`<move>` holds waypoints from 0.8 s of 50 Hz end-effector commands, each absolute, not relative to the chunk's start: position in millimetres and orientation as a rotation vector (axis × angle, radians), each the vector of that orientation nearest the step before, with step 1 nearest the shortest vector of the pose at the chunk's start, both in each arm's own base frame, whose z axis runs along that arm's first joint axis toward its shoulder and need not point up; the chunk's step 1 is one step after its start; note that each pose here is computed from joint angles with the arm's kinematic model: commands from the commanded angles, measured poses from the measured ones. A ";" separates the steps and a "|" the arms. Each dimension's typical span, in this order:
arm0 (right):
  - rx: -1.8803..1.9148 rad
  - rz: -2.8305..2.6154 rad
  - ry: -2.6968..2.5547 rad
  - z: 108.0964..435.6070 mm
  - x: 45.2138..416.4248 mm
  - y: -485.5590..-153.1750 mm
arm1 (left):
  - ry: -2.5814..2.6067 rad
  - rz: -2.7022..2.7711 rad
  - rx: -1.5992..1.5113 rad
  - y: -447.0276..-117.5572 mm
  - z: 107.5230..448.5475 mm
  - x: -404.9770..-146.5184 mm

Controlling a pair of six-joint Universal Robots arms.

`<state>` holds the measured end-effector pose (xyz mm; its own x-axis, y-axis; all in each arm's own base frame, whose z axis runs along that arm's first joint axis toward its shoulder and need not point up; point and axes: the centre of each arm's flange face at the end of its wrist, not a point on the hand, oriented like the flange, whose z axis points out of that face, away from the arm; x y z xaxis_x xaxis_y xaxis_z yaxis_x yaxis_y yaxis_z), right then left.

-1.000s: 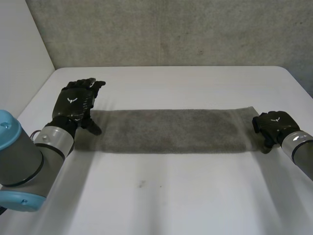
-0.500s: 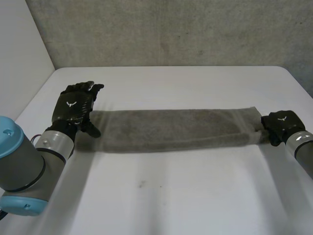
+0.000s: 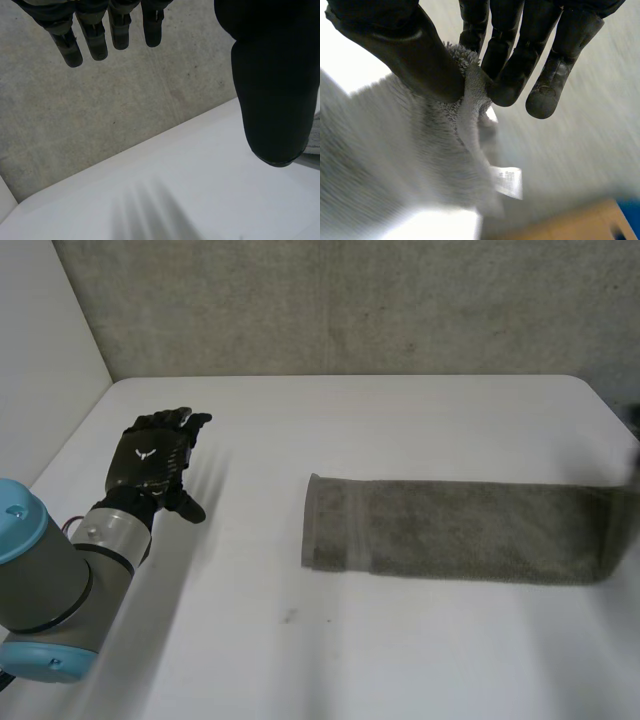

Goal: Fold the towel.

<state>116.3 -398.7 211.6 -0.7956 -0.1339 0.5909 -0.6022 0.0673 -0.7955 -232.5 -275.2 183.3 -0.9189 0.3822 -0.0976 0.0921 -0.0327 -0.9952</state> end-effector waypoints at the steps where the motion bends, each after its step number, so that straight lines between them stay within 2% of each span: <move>1: 1.172 2.072 -1.984 213.2 265.6 -326.3 | -2.033 2.051 -0.510 -274.6 181.8 -232.5; 2: 1.173 2.072 -1.984 213.1 265.8 -326.2 | -2.032 2.053 -0.510 -274.6 182.3 -232.5; 4: 1.383 2.085 -2.004 191.8 313.3 -289.5 | -2.033 2.054 -0.508 -274.9 182.3 -232.1; 5: 1.384 2.085 -2.004 191.6 313.5 -289.3 | -2.033 2.054 -0.508 -274.9 182.3 -232.1; 7: 1.564 2.052 -2.030 167.4 346.4 -255.5 | -2.034 2.049 -0.512 -274.1 181.1 -232.5; 12: 1.722 2.017 -2.030 142.2 372.9 -223.7 | -2.038 2.043 -0.514 -273.5 179.7 -232.8; 19: 1.733 1.992 -2.051 137.1 379.1 -219.0 | -2.039 2.042 -0.514 -273.5 179.2 -232.9; 21: 1.703 1.993 -2.064 142.5 375.6 -221.0 | -2.039 2.042 -0.514 -273.5 179.2 -232.9; 23: 1.600 2.056 -2.075 171.6 367.0 -223.4 | -2.039 2.042 -0.514 -273.5 179.2 -232.9; 24: 1.599 2.056 -2.075 171.8 366.9 -223.4 | -2.039 2.042 -0.514 -273.5 179.2 -232.9; 26: 1.381 2.095 -2.179 191.8 337.8 -246.6 | -2.041 2.040 -0.514 -273.6 178.7 -232.9; 27: 1.380 2.095 -2.179 191.9 337.6 -246.7 | -2.041 2.040 -0.514 -273.6 178.7 -232.9; 28: 1.261 2.085 -2.248 194.9 317.5 -261.5 | -2.043 2.039 -0.515 -273.3 178.3 -232.8; 29: 1.260 2.085 -2.248 195.0 317.3 -261.6 | -2.043 2.036 -0.516 -272.9 177.8 -233.2; 31: 1.102 2.043 -2.346 192.6 284.5 -279.7 | -2.046 2.033 -0.517 -273.0 176.8 -233.2; 40: 0.981 1.829 -2.542 153.6 221.6 -283.6 | -2.045 2.018 -0.536 -270.5 172.0 -237.8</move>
<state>257.3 -281.9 177.4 -0.7848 -0.5593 0.2669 -0.3814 0.0965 -0.9194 -234.9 -272.3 174.3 -0.9139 0.3944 -0.0959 0.1003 -0.0096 -0.9949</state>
